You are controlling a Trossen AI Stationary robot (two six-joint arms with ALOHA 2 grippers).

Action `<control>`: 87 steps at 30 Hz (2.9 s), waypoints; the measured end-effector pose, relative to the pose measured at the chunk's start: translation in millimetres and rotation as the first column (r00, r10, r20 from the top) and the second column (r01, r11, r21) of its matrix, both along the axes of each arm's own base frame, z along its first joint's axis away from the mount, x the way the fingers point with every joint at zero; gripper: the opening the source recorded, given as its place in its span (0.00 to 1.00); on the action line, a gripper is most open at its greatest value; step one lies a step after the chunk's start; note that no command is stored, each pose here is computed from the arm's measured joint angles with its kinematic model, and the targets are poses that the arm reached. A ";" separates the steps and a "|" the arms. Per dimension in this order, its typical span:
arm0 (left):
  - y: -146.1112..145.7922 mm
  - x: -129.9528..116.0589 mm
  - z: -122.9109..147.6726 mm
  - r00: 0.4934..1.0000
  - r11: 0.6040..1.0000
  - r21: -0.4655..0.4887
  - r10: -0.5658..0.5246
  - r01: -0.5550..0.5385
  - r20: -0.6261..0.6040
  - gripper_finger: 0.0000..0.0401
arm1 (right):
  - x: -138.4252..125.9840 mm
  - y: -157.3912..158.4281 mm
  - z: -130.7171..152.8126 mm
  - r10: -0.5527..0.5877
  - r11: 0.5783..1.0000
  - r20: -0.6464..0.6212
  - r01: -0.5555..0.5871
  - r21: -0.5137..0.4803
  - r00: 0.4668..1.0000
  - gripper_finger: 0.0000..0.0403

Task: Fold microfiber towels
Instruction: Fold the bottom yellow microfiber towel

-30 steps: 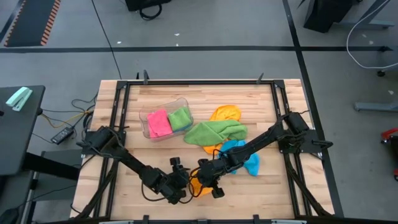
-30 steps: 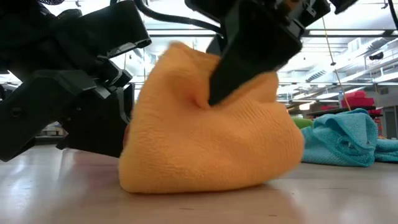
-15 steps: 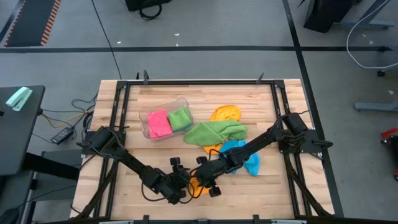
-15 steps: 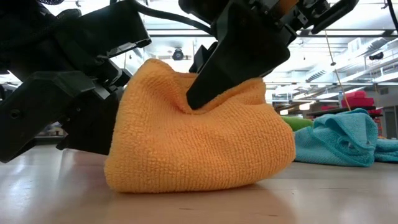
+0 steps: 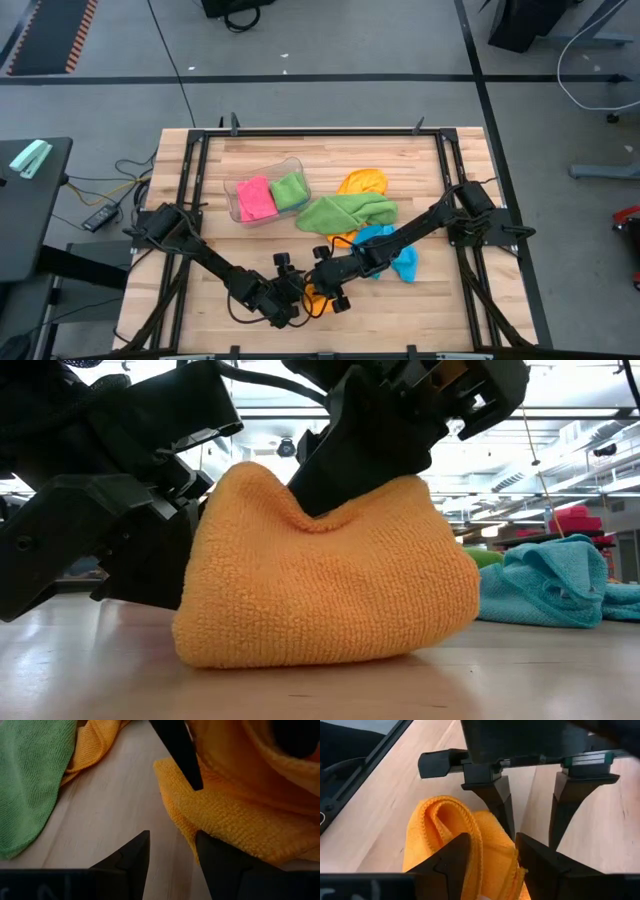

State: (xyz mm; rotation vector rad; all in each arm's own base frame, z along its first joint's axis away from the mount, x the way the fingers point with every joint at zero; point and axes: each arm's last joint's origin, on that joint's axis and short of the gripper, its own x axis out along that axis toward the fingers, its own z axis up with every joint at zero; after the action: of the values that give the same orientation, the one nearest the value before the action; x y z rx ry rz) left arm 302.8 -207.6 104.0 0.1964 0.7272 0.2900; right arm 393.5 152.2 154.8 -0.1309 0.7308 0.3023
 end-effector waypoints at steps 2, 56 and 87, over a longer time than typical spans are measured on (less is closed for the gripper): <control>-0.1 -0.1 0.0 1.000 1.000 0.000 0.000 0.000 0.000 0.43 | 0.4 -1.6 -0.2 -0.003 1.000 -0.002 0.003 -0.001 1.000 0.43; -0.9 -2.1 -0.1 1.000 1.000 0.008 -0.005 0.005 -0.013 0.43 | -79.4 119.7 15.4 0.147 0.974 0.098 -0.128 -0.185 0.984 0.48; -0.7 -2.5 -0.4 1.000 1.000 0.013 -0.006 0.006 -0.018 0.43 | -83.6 150.3 -43.4 0.193 0.920 0.180 -0.114 -0.376 0.965 0.63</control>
State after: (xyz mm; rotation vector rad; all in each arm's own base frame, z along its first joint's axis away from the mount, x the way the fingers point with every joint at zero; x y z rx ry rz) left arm 300.3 -208.3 103.6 0.2136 0.7428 0.2873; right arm 309.9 302.5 111.4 -0.5675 0.5564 0.2956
